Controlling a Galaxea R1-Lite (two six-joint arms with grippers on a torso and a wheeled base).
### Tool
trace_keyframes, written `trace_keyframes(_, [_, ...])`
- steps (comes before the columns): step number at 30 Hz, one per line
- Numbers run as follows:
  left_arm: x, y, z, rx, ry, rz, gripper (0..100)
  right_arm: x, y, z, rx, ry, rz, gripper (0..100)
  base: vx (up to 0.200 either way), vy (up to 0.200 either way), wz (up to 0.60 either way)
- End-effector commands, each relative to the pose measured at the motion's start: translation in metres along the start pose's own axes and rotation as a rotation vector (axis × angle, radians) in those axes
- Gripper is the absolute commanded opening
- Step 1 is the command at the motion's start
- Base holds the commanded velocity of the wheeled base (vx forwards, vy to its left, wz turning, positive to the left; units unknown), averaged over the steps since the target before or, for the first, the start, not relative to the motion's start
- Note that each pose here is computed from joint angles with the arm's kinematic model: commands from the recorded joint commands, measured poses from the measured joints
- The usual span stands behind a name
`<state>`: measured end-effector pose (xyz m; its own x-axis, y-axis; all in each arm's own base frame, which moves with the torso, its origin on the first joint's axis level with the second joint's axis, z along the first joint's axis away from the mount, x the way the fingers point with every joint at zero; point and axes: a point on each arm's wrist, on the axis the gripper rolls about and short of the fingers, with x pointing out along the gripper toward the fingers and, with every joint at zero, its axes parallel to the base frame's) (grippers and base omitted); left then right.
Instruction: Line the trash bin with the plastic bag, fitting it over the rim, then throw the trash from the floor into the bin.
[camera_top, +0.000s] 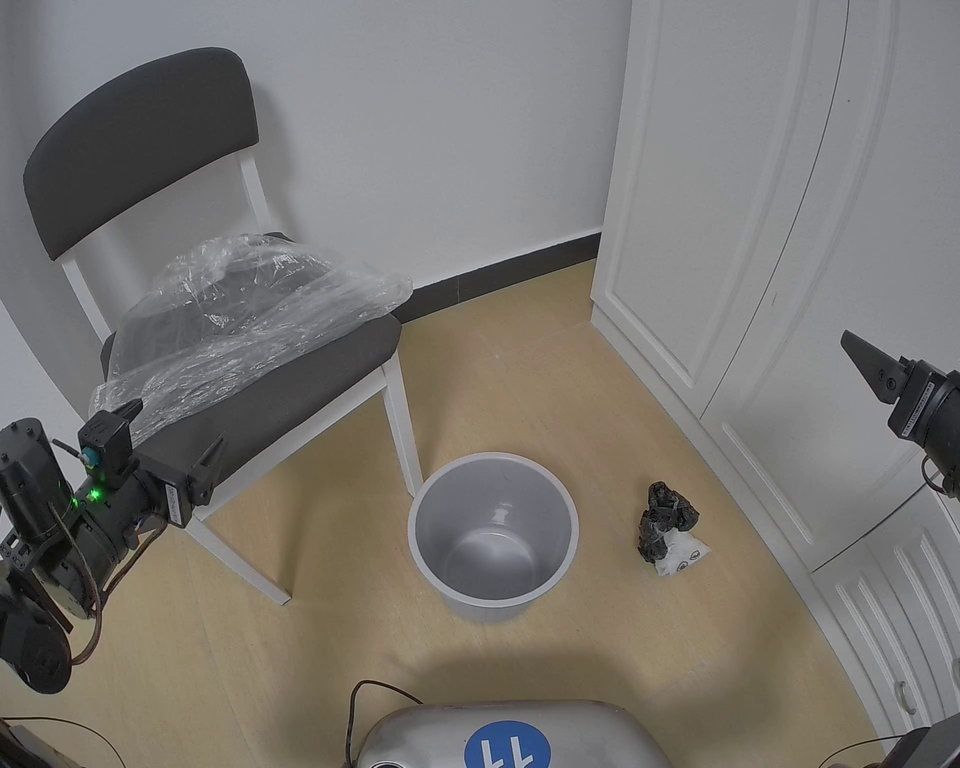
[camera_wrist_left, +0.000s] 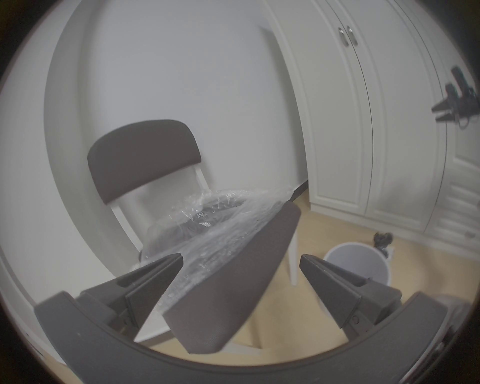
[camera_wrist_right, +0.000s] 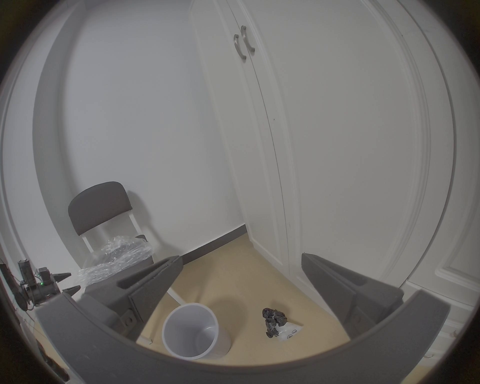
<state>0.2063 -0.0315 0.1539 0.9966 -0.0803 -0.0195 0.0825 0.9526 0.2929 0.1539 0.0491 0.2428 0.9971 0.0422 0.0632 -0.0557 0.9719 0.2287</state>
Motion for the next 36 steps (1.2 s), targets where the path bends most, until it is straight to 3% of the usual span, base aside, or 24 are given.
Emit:
trace_keyframes(1, [0.020, 0.015, -0.003, 0.083, 0.018, 0.087, 100, 0.006, 0.002, -0.006, -0.007, 0.030, 0.000, 100, 0.000, 0.000, 0.00])
trace_keyframes(10, [0.027, 0.027, -0.005, 0.087, 0.020, 0.142, 100, -0.004, 0.007, 0.000, -0.032, 0.001, 0.036, 100, 0.000, 0.000, 0.00])
trace_keyframes(30, [0.060, 0.056, -0.040, 0.084, 0.145, 0.268, 100, -0.005, 0.006, 0.003, -0.028, -0.014, 0.029, 100, 0.000, 0.000, 0.00])
trace_keyframes(35, [0.071, 0.062, -0.041, 0.085, 0.095, 0.346, 100, -0.005, 0.006, 0.002, -0.029, -0.011, 0.029, 100, 0.000, 0.000, 0.00])
trace_keyframes(36, [0.073, 0.063, -0.038, 0.083, 0.051, 0.368, 100, -0.005, 0.006, 0.002, -0.029, -0.011, 0.030, 100, 0.000, 0.000, 0.00])
